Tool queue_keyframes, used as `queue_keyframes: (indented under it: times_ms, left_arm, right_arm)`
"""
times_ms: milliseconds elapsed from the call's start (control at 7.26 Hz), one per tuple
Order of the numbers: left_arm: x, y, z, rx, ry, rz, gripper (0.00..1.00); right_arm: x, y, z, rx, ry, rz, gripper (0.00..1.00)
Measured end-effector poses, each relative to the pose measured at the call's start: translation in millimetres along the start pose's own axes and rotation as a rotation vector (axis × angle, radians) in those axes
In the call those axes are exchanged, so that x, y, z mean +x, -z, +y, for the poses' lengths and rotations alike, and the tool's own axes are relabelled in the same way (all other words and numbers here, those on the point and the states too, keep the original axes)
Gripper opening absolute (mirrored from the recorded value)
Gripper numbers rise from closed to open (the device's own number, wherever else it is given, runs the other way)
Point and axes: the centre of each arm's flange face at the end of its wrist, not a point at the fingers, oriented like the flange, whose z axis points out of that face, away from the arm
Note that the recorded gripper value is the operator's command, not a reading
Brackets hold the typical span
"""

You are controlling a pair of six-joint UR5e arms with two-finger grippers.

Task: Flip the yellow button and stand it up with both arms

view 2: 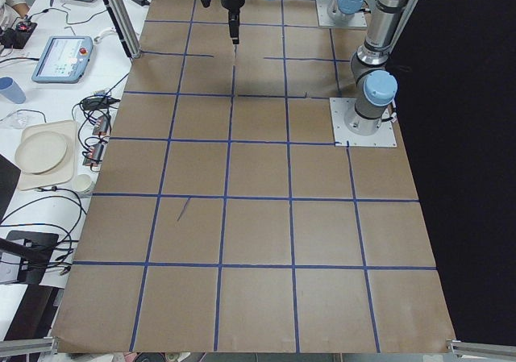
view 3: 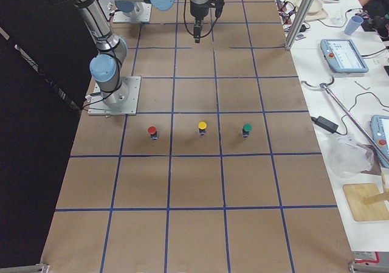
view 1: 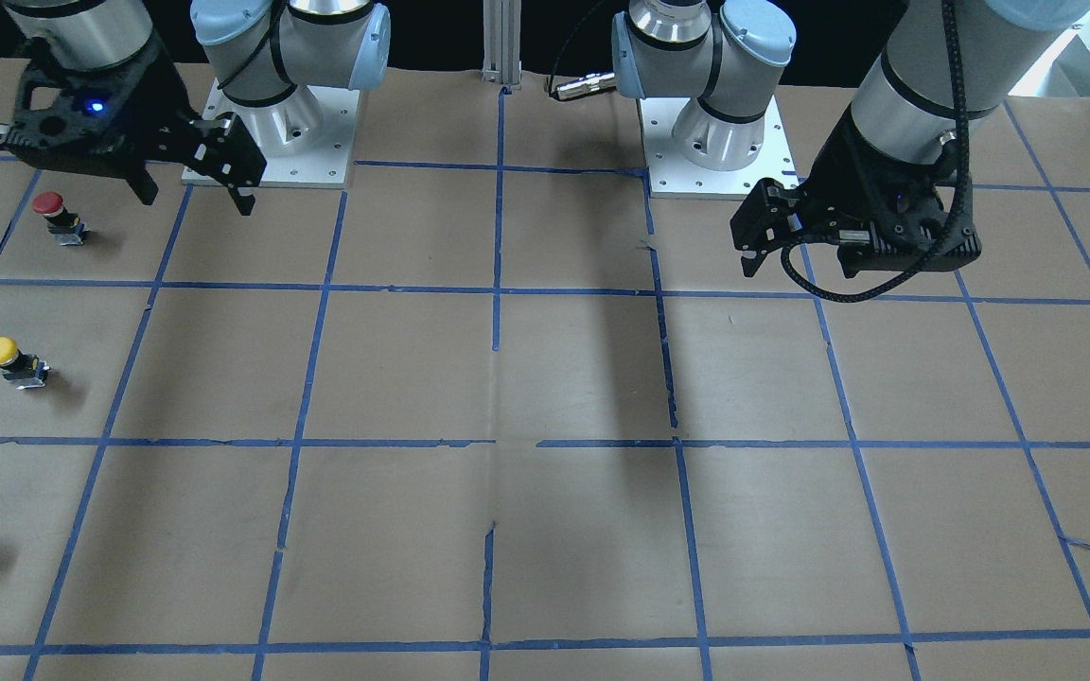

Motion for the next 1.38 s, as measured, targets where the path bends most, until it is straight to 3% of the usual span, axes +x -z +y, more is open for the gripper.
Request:
queue_keyframes:
  times_ms: [413,964,1377]
  left_arm:
    - [-1,-1,-1,0.000,-0.002,-0.001,1.00]
    - [-1,-1,-1,-0.001,-0.001,0.000,1.00]
    - [-1,-1,-1,-0.001,-0.001,0.000,1.00]
  right_arm:
    - [-24,-7,10,-0.018,0.049,0.014,1.00]
    - [-3,1,1,0.000,-0.025,0.011,1.00]
    - [-1,5,5,0.005,-0.030,0.008,1.00]
